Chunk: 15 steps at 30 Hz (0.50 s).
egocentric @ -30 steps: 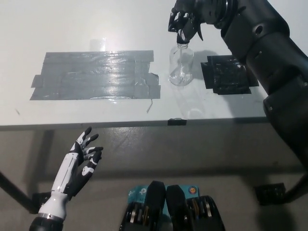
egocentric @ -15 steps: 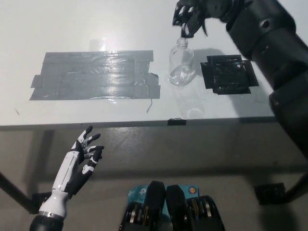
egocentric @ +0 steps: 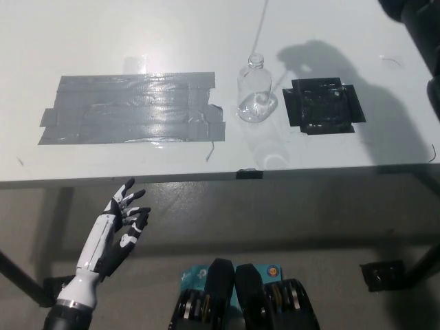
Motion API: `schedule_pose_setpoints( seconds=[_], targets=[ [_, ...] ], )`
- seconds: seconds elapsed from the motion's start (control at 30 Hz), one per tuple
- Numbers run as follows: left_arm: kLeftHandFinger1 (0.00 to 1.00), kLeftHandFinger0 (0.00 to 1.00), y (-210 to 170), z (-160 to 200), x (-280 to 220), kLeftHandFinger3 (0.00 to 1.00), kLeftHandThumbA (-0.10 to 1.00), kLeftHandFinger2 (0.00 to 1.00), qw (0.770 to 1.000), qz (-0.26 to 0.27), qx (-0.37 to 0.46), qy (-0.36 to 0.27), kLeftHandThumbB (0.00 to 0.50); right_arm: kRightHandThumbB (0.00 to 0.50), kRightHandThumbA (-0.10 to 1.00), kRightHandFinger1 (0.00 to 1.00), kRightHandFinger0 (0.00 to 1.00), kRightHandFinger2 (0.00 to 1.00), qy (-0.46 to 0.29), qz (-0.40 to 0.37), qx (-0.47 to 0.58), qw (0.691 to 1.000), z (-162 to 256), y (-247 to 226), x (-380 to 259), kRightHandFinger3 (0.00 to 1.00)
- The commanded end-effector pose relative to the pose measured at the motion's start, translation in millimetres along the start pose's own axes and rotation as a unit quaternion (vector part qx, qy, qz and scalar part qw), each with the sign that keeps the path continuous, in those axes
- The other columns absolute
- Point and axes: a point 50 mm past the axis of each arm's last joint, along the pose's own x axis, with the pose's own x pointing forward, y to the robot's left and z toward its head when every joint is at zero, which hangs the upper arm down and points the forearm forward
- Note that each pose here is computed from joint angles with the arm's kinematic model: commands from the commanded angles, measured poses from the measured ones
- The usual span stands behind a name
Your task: The robot grabs the black lid of the spray bottle on the desk and places it on the black area of the desk
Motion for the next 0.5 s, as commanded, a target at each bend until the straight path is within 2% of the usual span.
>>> schedule_pose_setpoints(
  seconds=[0.0,0.07,0.1,0.13,0.17,0.2,0.23,0.27,0.3,0.37,0.4,0.47],
  targets=[
    [0.74,0.65,8.0,6.3,5.7,1.0,0.81,0.88,0.999,-0.003,0.015,-0.033,0.155,0.363,-0.1,0.83,1.0,0.79,-0.058,-0.077,0.016,0.995,16.5,-68.1,-29.0,0.54],
    [0.74,0.65,7.3,5.5,5.4,1.0,0.81,0.88,0.999,-0.004,0.014,-0.033,0.153,0.375,-0.09,0.83,1.0,0.78,-0.061,-0.084,0.038,0.994,8.6,-69.3,-30.5,0.53],
    [0.73,0.65,6.8,6.0,4.8,1.0,0.81,0.88,0.999,-0.004,0.015,-0.032,0.152,0.404,-0.07,0.72,0.85,0.68,-0.061,-0.1,0.057,0.992,-0.3,-69.7,-31.5,0.49],
    [0.73,0.65,6.6,5.6,3.3,1.0,0.82,0.88,0.999,-0.003,0.014,-0.031,0.151,0.407,-0.07,0.63,0.7,0.61,-0.061,-0.111,0.069,0.989,-8.1,-68.0,-31.6,0.47],
    [0.73,0.65,6.2,5.1,2.4,1.0,0.82,0.88,0.999,-0.003,0.013,-0.03,0.152,0.397,-0.09,0.55,0.62,0.55,-0.065,-0.122,0.078,0.987,-15.8,-66.3,-32.1,0.49],
    [0.73,0.65,5.8,4.5,1.3,1.0,0.82,0.88,0.999,-0.003,0.014,-0.03,0.152,0.389,-0.1,0.56,0.59,0.54,-0.061,-0.13,0.096,0.985,-26.9,-62.3,-31.9,0.5],
    [0.73,0.65,5.5,4.1,0.5,1.0,0.82,0.88,0.999,-0.003,0.014,-0.03,0.151,0.404,-0.1,0.71,0.75,0.64,-0.055,-0.135,0.107,0.984,-33.7,-58.7,-31.1,0.51],
    [0.73,0.65,5.4,3.4,-1.2,1.0,0.82,0.88,0.999,-0.002,0.014,-0.029,0.15,0.407,-0.1,0.76,0.82,0.66,-0.05,-0.138,0.112,0.983,-36.9,-55.5,-29.9,0.51],
    [0.73,0.65,5.3,2.8,-2.3,1.0,0.81,0.88,0.999,-0.001,0.014,-0.029,0.148,0.395,-0.1,0.77,0.89,0.69,-0.045,-0.141,0.142,0.979,-49.7,-45.9,-27.9,0.53],
    [0.73,0.65,5.5,1.7,-3.5,1.0,0.82,0.88,1.0,0.0,0.015,-0.028,0.145,0.385,-0.1,0.72,0.82,0.66,-0.033,-0.15,0.162,0.975,-68.5,-27.9,-24.1,0.54],
    [0.73,0.65,6.2,1.4,-3.8,1.0,0.82,0.88,0.999,0.001,0.017,-0.029,0.144,0.374,-0.1,0.66,0.7,0.63,-0.024,-0.153,0.172,0.973,-76.7,-18.9,-22.3,0.53],
    [0.73,0.64,4.9,0.7,-6.5,1.0,0.82,0.88,1.0,0.002,0.014,-0.025,0.147,0.351,-0.1,0.54,0.54,0.55,0.0,-0.158,0.215,0.964,-97.7,4.3,-18.9,0.53]
  ],
)
